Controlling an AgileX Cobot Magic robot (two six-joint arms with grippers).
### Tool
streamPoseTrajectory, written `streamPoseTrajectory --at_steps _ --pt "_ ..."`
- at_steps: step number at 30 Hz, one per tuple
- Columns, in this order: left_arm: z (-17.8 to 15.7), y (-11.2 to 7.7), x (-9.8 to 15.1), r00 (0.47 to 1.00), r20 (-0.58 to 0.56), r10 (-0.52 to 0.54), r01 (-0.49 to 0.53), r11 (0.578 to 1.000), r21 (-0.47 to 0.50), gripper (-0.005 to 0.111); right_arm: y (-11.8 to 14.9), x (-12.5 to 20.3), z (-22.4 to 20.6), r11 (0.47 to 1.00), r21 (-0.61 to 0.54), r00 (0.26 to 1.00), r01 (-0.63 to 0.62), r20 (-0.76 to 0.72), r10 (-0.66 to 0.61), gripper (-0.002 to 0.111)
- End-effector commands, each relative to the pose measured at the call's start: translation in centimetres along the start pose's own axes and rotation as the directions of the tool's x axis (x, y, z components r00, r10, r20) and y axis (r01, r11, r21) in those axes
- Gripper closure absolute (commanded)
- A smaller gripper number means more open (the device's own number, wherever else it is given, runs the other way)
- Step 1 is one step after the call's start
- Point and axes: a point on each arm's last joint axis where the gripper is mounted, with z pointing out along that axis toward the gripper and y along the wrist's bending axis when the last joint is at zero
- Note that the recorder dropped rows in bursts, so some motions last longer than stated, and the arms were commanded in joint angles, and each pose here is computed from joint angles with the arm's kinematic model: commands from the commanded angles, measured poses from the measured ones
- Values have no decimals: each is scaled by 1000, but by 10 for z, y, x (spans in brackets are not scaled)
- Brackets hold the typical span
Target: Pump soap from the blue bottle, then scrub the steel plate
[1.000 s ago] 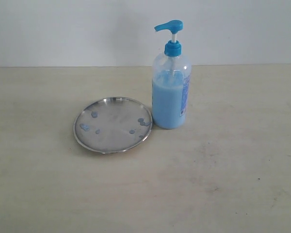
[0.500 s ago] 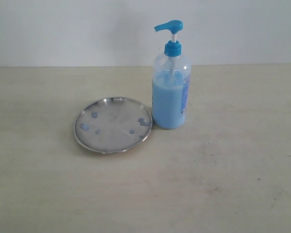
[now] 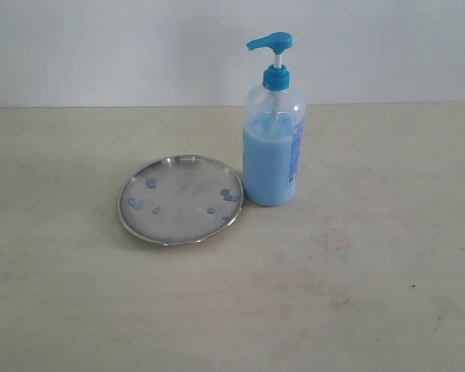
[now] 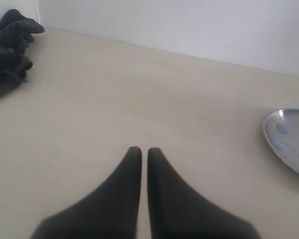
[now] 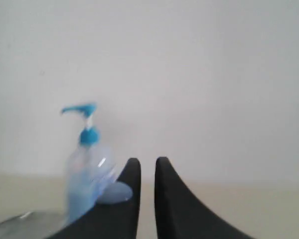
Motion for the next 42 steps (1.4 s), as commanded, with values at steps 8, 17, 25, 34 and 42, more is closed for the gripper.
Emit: streamPoseTrajectory --at_steps 8,17,25,34,42 --pt "0 0 -1 1000 9 4 -4 1000 0 102 -7 44 -13 986 169 874 2 -480 80 108" --pt "0 0 -1 1000 11 4 -4 1000 0 102 -6 44 -13 986 166 874 0 -480 80 108" --pt "0 0 -1 1000 11 4 -4 1000 0 102 -10 43 -13 979 202 880 25 -469 74 108" --pt "0 0 -1 1000 11 4 -4 1000 0 102 -11 43 -13 978 204 882 33 -466 67 108" --pt "0 0 -1 1000 11 4 -4 1000 0 102 -11 43 -13 978 204 881 33 -468 68 108"
